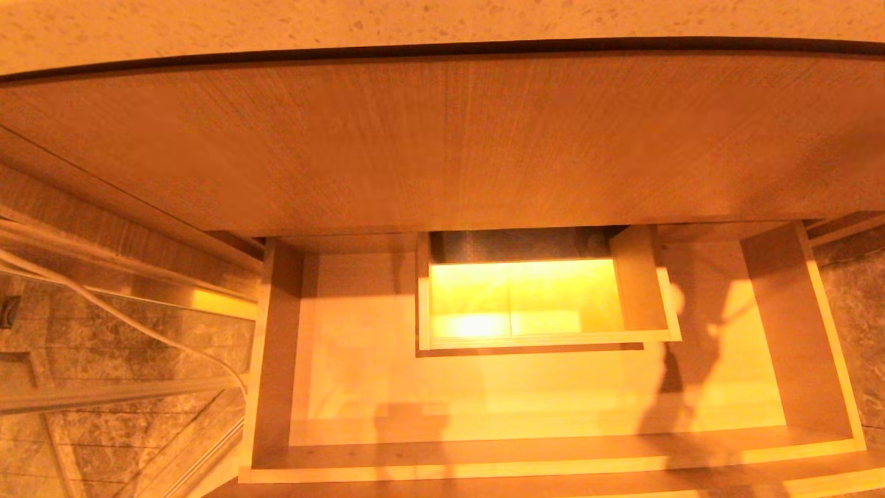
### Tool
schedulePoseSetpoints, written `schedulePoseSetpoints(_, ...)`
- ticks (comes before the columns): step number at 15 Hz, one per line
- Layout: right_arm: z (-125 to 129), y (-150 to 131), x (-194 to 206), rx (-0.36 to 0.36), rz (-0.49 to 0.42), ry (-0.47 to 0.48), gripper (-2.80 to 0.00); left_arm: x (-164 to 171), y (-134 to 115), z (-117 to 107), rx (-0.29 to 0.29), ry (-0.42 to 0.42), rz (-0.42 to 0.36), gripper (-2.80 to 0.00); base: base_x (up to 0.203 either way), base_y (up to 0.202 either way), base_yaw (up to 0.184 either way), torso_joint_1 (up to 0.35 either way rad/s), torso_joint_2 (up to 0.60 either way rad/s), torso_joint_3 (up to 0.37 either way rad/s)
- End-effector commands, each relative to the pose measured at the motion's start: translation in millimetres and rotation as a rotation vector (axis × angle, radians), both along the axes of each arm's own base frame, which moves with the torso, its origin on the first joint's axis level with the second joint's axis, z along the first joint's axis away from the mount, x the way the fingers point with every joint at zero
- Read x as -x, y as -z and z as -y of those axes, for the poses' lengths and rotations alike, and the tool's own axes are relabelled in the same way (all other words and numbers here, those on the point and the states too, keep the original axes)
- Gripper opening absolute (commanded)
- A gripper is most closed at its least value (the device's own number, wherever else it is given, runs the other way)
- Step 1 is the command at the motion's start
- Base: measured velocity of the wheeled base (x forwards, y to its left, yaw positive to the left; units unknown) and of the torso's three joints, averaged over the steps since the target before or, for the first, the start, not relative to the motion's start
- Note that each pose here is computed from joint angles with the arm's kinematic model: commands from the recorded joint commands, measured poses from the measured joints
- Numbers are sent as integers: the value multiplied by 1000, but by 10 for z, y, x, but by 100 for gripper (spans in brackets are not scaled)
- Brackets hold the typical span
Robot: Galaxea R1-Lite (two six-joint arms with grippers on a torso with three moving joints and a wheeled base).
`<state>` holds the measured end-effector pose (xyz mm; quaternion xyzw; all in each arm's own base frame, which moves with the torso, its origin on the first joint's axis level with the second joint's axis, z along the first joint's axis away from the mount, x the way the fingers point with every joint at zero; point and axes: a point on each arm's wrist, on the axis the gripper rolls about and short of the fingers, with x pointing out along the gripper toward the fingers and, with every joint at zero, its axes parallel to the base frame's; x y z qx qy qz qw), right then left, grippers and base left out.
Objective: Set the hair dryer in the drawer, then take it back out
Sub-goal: Pick up the hairdryer
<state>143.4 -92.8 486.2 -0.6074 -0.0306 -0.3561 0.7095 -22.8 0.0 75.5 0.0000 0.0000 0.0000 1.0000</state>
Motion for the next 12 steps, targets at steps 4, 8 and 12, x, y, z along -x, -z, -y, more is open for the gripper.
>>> schedulePoseSetpoints(4, -210, -119, 326, 10, 69, -12, 0, 0, 0, 0, 0, 0, 0, 0, 0, 0, 0, 0, 0, 0)
schedulePoseSetpoints(8, -279, -127, 488, -38, 121, 104, 0, 0, 0, 0, 0, 0, 0, 0, 0, 0, 0, 0, 0, 0)
schedulePoseSetpoints(12, -218, 23, 457, -152, 57, 248, 0, 0, 0, 0, 0, 0, 0, 0, 0, 0, 0, 0, 0, 0)
